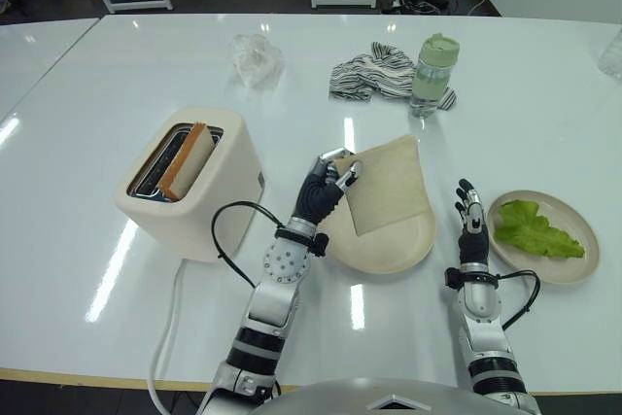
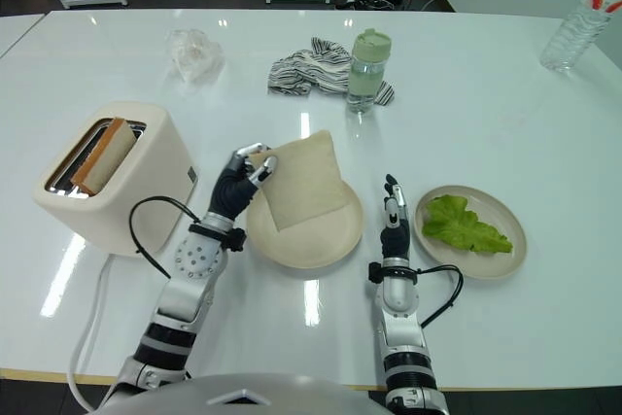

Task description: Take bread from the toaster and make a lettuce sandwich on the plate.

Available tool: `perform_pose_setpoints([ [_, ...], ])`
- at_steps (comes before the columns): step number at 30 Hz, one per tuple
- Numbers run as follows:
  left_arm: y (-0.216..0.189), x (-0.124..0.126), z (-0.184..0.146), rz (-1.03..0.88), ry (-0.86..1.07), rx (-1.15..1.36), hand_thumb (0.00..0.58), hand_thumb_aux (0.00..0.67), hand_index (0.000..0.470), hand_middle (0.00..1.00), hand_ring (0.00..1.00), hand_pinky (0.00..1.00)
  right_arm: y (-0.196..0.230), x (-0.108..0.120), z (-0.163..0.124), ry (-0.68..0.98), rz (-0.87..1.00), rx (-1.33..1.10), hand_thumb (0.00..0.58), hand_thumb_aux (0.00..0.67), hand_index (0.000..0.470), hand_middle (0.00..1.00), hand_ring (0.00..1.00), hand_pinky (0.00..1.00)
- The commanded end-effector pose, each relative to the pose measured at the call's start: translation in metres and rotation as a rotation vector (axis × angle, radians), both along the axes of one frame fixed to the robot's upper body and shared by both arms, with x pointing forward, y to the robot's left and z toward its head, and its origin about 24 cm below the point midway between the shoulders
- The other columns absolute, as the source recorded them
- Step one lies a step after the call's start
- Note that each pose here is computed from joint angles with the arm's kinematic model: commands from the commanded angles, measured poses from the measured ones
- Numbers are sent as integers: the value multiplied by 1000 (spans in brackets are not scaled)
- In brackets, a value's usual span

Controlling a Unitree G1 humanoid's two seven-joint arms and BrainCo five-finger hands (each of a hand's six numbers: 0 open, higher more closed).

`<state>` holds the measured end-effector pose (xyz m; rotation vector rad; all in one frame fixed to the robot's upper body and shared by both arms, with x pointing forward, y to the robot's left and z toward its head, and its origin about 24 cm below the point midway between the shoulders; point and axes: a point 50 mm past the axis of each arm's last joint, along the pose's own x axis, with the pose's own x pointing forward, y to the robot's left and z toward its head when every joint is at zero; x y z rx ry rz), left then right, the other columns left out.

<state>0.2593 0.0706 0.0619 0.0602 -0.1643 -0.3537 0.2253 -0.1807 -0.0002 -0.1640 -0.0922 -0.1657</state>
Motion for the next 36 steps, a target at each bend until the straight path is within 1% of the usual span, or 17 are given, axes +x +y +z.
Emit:
perform_pose_setpoints([
  [1,-5,8,-21,-43,101,67,580,670,470,1000,1000,1000,-2,-2,-2,17,4,-10,0,0,0,0,0,0],
  [6,-2,10,-42,-105,186,193,580,670,470,1000,1000,1000,-4,-4,-2,20,3,-14,0,0,0,0,0,0],
  [13,1,20,-39,-114,150,326,580,670,470,1000,1000,1000,-4,-6,-1,21,1,-15,0,0,0,0,0,0],
  [14,2,21,-40,-112,141,361,580,652,457,1000,1000,1000,-4,-6,-1,21,3,-15,0,0,0,0,0,0],
  [15,3,21,-40,-112,138,387,543,502,352,1000,1000,1000,-4,-6,0,21,5,-16,0,0,0,0,0,0],
  [16,3,21,-41,-118,128,418,464,370,260,773,773,773,-4,-6,0,22,6,-17,0,0,0,0,0,0],
  [17,4,21,-40,-109,109,458,0,0,0,0,0,0,-4,-6,0,23,6,-18,0,0,0,0,0,0],
  [20,4,20,-32,-35,-34,633,0,0,0,0,0,0,-4,-7,-1,28,6,-19,0,0,0,0,0,0],
  [23,5,18,-12,78,-215,803,0,0,0,0,0,0,-5,-8,0,30,7,-21,0,0,0,0,0,0],
  [25,8,15,4,153,-285,847,0,0,0,0,0,0,-5,-8,0,30,6,-23,0,0,0,0,0,0],
  [28,15,8,25,237,-351,831,0,0,0,0,0,0,-4,-7,0,29,8,-23,0,0,0,0,0,0],
  [31,26,-1,37,278,-359,811,0,0,0,0,0,0,-4,-7,2,23,9,-27,0,0,0,0,0,0],
  [33,30,-9,42,266,-350,749,0,0,0,0,0,0,-6,-7,9,-7,7,-70,0,0,0,0,0,0],
  [36,34,-15,34,170,-230,538,0,0,0,0,0,0,-16,-8,33,-115,1,-255,0,0,0,0,0,0],
])
